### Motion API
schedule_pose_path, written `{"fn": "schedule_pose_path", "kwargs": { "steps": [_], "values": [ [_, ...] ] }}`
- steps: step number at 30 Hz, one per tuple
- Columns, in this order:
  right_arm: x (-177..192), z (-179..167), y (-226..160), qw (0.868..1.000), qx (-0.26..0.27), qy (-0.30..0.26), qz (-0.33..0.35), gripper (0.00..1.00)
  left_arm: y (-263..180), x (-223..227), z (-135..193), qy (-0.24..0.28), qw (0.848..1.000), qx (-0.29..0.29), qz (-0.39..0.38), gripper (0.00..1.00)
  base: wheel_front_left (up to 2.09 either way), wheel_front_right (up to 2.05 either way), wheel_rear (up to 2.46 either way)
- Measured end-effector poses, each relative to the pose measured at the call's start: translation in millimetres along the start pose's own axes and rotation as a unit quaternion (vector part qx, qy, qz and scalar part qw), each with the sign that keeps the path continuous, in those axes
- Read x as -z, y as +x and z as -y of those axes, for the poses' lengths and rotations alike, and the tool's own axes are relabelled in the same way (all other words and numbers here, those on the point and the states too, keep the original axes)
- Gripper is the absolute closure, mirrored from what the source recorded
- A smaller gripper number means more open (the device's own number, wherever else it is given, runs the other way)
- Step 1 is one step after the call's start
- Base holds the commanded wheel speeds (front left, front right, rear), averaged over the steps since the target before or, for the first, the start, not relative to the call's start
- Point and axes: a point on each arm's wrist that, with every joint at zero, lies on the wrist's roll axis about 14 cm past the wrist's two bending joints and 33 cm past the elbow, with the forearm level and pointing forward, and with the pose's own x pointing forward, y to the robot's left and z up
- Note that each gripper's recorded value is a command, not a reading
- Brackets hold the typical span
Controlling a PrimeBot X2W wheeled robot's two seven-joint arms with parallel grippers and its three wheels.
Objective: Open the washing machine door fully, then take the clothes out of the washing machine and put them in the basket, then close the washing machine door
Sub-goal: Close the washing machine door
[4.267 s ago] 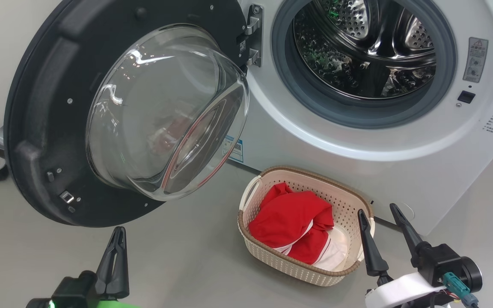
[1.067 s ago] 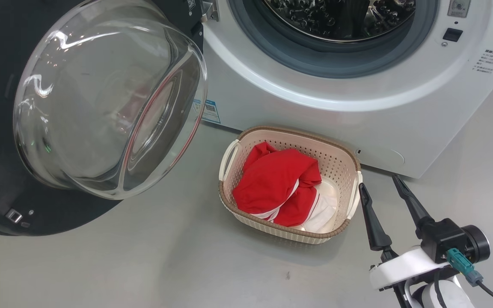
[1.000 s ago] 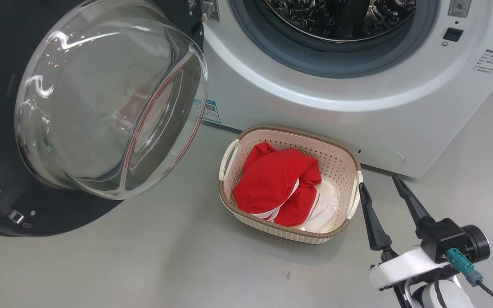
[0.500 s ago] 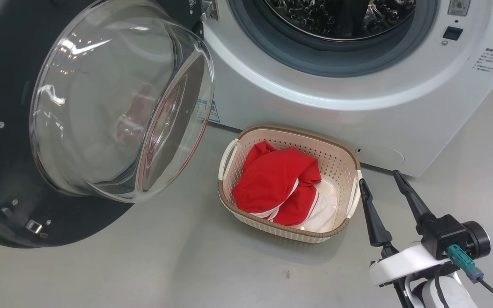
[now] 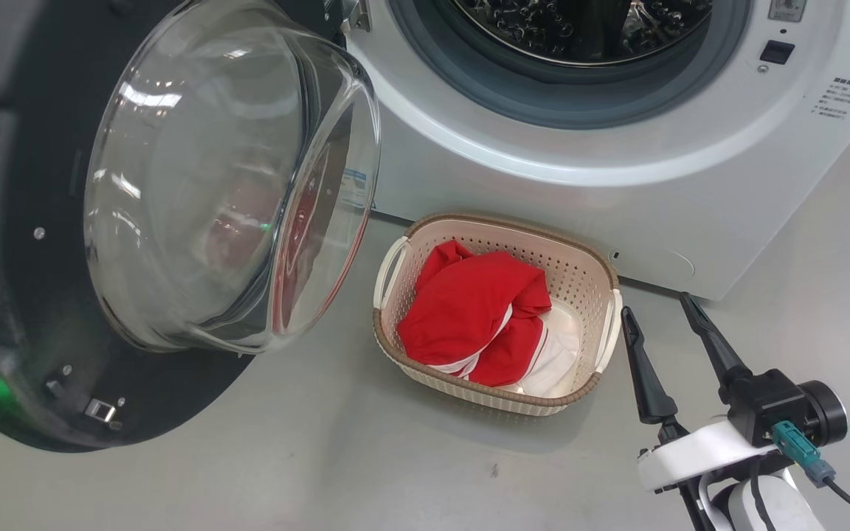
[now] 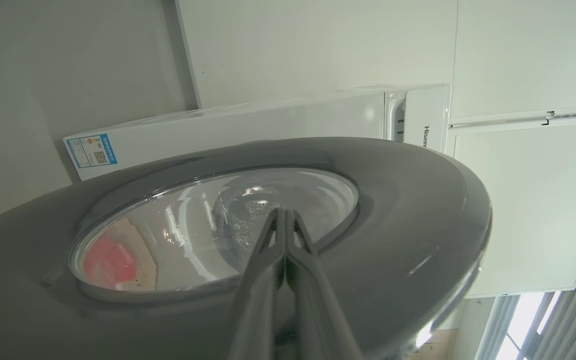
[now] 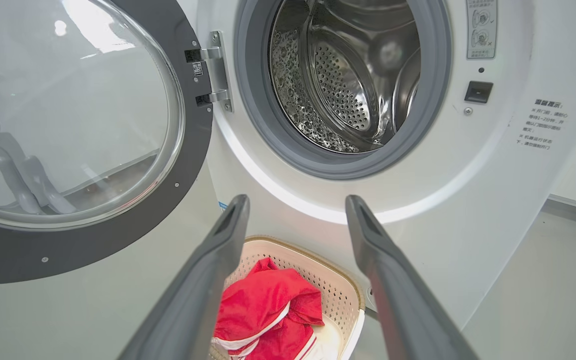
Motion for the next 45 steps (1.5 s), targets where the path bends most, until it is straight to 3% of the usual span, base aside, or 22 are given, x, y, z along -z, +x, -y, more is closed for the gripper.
{"fn": "schedule_pose_path", "kwargs": {
  "steps": [21, 45],
  "values": [
    [-6.5, 21.2, -5.5, 0.999, 0.034, -0.004, 0.010, 0.00, 5.6, 86.1, 25.1, -0.011, 0.980, 0.060, -0.188, 1.00, 0.00, 0.00, 0.00],
    [-14.1, 63.9, -28.4, 0.994, 0.111, 0.000, 0.022, 0.00, 31.5, 185.1, 37.8, -0.041, 0.927, 0.106, -0.358, 1.00, 0.00, 0.00, 0.00]
  ]
}}
